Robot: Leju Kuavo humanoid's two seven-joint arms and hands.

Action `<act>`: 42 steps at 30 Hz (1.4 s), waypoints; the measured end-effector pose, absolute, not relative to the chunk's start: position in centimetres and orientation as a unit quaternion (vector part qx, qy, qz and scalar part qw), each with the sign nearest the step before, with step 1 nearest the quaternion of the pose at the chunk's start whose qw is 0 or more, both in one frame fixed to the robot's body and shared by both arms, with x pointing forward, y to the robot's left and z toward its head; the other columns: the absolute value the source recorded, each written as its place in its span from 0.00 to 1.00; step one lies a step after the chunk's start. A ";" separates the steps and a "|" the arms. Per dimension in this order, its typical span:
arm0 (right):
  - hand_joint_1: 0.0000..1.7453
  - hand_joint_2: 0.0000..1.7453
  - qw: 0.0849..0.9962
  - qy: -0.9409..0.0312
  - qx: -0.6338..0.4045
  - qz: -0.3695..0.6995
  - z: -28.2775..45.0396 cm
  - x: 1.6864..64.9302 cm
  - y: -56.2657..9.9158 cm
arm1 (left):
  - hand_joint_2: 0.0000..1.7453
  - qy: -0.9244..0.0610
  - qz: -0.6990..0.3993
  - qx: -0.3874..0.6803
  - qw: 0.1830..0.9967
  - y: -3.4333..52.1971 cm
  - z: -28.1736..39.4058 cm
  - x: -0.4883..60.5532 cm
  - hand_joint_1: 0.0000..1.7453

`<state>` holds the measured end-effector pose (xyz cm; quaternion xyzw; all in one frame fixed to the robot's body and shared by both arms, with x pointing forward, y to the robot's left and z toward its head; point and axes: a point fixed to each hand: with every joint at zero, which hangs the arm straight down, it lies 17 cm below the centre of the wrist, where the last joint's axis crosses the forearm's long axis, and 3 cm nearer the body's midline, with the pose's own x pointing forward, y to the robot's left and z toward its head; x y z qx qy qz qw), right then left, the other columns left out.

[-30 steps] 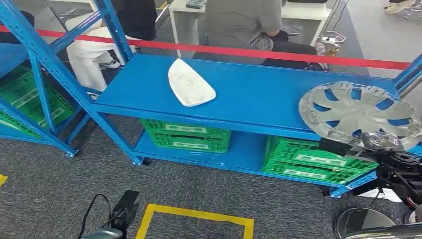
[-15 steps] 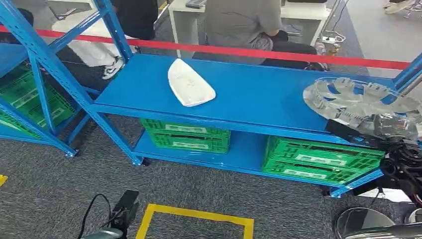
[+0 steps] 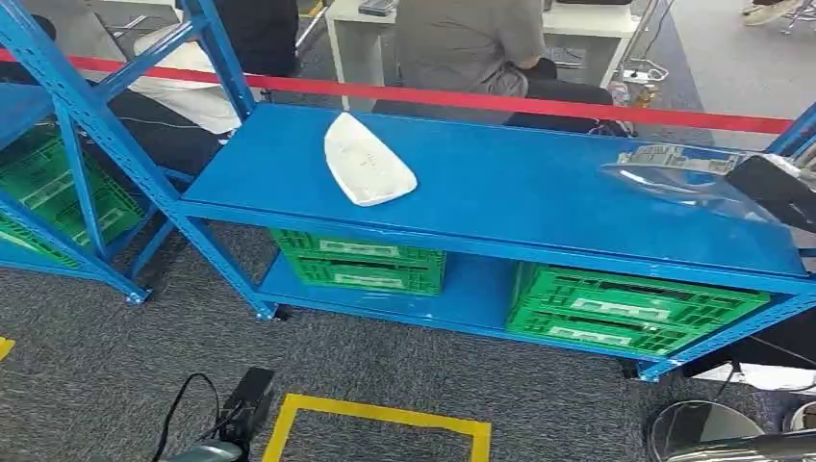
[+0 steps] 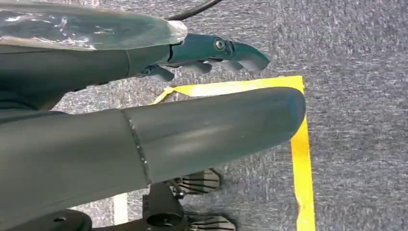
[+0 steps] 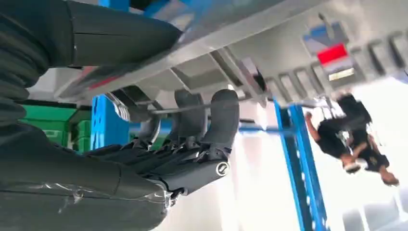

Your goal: Take the parts from the cabinet and place them on the table.

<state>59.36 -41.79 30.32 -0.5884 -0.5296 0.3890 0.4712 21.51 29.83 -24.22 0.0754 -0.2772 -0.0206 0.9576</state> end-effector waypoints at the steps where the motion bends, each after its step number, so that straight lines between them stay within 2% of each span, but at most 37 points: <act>1: 1.00 1.00 0.468 -0.534 -0.590 0.385 31.0 59.2 -41.9 | 0.00 -0.278 -0.022 0.075 0.957 29.7 -24.2 21.6 0.00; 11: 1.00 1.00 0.427 -0.588 -0.593 0.345 37.1 57.3 -40.8 | 0.00 -0.285 -0.029 0.068 0.956 28.7 -24.0 21.9 0.00; 21: 1.00 1.00 0.392 -0.626 -0.584 0.336 40.1 56.0 -38.7 | 0.00 -0.295 -0.032 0.064 0.953 28.1 -23.8 22.4 0.00; 22: 1.00 1.00 0.390 -0.634 -0.580 0.332 40.4 55.9 -38.5 | 1.00 -0.297 -0.032 0.064 0.952 28.0 -23.7 22.5 0.00; 37: 1.00 1.00 0.409 -0.731 -0.485 0.253 45.2 54.3 -36.5 | 1.00 -0.315 -0.033 0.065 0.946 27.5 -23.3 23.2 0.00; 38: 1.00 1.00 0.412 -0.738 -0.474 0.247 45.3 54.2 -36.4 | 0.00 -0.316 -0.033 0.064 0.946 27.5 -23.3 23.3 0.00; 42: 1.00 1.00 0.436 -0.772 -0.409 0.216 45.8 53.9 -35.7 | 0.00 -0.324 -0.029 0.063 0.943 27.5 -23.1 23.6 0.00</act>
